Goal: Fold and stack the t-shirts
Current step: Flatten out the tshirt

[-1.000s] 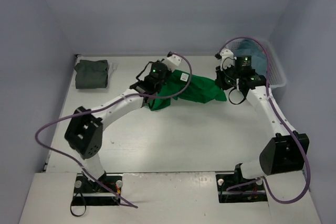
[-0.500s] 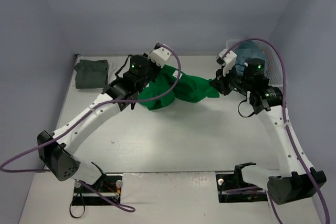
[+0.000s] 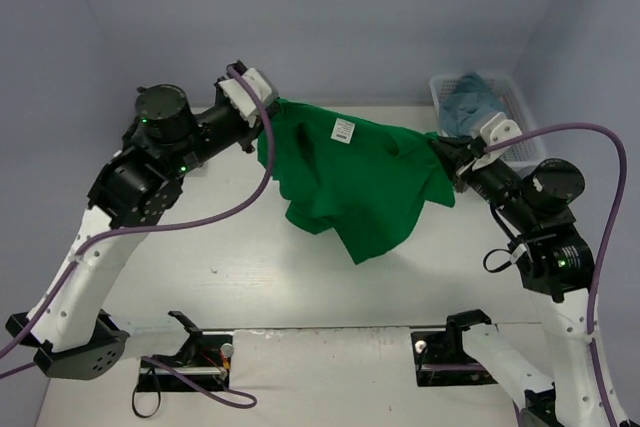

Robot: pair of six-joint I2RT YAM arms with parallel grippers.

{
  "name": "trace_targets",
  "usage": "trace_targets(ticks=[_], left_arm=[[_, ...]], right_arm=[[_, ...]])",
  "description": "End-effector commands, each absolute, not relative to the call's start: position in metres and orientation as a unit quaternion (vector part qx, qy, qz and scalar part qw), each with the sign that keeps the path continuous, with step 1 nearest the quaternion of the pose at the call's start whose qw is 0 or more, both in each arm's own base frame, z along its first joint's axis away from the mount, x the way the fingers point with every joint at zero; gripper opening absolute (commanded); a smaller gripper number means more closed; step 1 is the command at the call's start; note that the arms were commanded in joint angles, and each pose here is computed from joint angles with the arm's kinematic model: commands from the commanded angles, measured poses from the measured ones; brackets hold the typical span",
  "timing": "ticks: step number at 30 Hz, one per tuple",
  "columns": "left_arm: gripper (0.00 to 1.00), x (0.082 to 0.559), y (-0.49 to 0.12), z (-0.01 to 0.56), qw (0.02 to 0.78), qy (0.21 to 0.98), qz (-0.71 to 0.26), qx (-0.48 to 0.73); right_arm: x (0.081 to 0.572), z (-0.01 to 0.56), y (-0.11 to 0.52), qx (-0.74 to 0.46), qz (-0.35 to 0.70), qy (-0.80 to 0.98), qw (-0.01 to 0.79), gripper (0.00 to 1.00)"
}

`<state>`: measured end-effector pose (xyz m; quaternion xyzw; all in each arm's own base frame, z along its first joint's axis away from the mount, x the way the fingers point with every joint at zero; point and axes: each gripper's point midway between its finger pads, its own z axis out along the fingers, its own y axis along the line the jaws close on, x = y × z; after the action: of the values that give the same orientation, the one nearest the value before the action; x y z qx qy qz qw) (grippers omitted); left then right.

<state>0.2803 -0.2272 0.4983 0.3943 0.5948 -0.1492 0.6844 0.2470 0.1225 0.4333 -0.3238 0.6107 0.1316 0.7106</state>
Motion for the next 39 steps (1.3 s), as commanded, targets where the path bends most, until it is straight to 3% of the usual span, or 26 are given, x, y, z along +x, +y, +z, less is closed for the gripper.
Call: trace_targets(ticks=[1, 12, 18, 28, 32, 39], left_arm=[[0.00, 0.241, -0.216, 0.547, 0.716, 0.521, -0.178, 0.428], [0.00, 0.191, -0.213, 0.600, 0.728, 0.461, -0.267, 0.431], [0.00, 0.157, -0.221, 0.584, 0.682, 0.428, -0.336, 0.489], [0.00, 0.121, -0.209, 0.598, 0.667, 0.404, -0.403, 0.479], [0.00, 0.137, -0.214, 0.585, 0.659, 0.424, -0.406, 0.470], [0.00, 0.208, -0.246, 0.509, 0.593, 0.499, -0.429, 0.464]], right_arm=[[0.271, 0.469, 0.101, -0.252, 0.087, 0.594, 0.759, 0.00], [0.272, 0.549, 0.085, -0.189, 0.081, 0.548, 0.811, 0.00], [0.249, 0.564, 0.083, -0.191, 0.110, 0.532, 0.818, 0.00], [0.204, 0.559, 0.093, -0.224, 0.154, 0.513, 0.814, 0.00], [0.226, 0.529, 0.094, -0.223, 0.163, 0.544, 0.792, 0.00], [0.302, 0.448, 0.101, -0.236, 0.188, 0.624, 0.721, 0.00]])
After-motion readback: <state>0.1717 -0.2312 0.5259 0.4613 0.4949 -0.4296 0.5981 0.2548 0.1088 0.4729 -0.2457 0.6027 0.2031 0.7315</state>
